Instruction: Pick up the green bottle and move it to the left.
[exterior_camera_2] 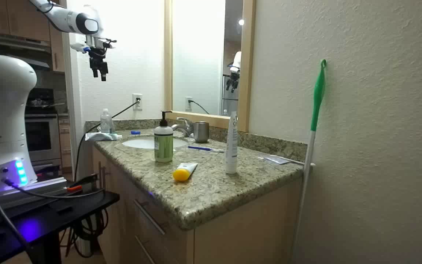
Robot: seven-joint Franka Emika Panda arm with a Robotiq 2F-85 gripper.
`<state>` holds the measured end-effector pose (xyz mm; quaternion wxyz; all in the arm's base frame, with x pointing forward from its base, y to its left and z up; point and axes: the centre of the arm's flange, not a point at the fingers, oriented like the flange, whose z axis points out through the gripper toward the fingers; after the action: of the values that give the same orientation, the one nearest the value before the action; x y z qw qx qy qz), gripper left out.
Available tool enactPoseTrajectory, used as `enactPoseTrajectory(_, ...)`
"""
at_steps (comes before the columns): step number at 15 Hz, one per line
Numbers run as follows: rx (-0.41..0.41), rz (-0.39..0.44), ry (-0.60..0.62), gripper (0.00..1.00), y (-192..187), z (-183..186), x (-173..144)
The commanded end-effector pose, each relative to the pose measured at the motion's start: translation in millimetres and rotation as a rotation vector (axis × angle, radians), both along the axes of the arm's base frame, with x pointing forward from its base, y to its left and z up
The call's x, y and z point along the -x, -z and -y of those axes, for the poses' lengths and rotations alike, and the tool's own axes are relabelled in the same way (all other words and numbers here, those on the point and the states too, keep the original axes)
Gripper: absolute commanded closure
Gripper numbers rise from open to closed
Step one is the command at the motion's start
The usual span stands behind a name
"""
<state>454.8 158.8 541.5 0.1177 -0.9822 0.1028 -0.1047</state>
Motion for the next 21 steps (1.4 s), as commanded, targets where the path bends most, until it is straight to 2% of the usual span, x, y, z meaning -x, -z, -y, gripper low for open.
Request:
enactPoseTrajectory(1, 0.000, 0.000, 0.000, 0.00, 0, 0, 0)
enactPoseTrajectory(3, -0.007, 0.027, 0.167, 0.00, -7, 69, -13)
enactPoseTrajectory(6, -0.090, 0.024, 0.326, 0.00, -22, 150, 0)
enactPoseTrajectory(9, -0.172, 0.019, 0.505, 0.00, -22, 236, 35)
enactPoseTrajectory(12, -0.243, -0.036, 0.667, 0.00, -13, 306, 87)
enactPoseTrajectory(15, -0.249, -0.114, 0.833, 0.00, 9, 363, 147)
enactPoseTrajectory(17, -0.258, -0.114, 0.951, 0.00, 17, 400, 192)
enactPoseTrajectory(18, -0.244, -0.106, 0.861, 0.00, 5, 382, 150)
enactPoseTrajectory(20, -0.262, -0.101, 0.933, 0.00, 9, 404, 179)
enactPoseTrajectory(21, -0.266, -0.098, 0.940, 0.00, 9, 406, 183)
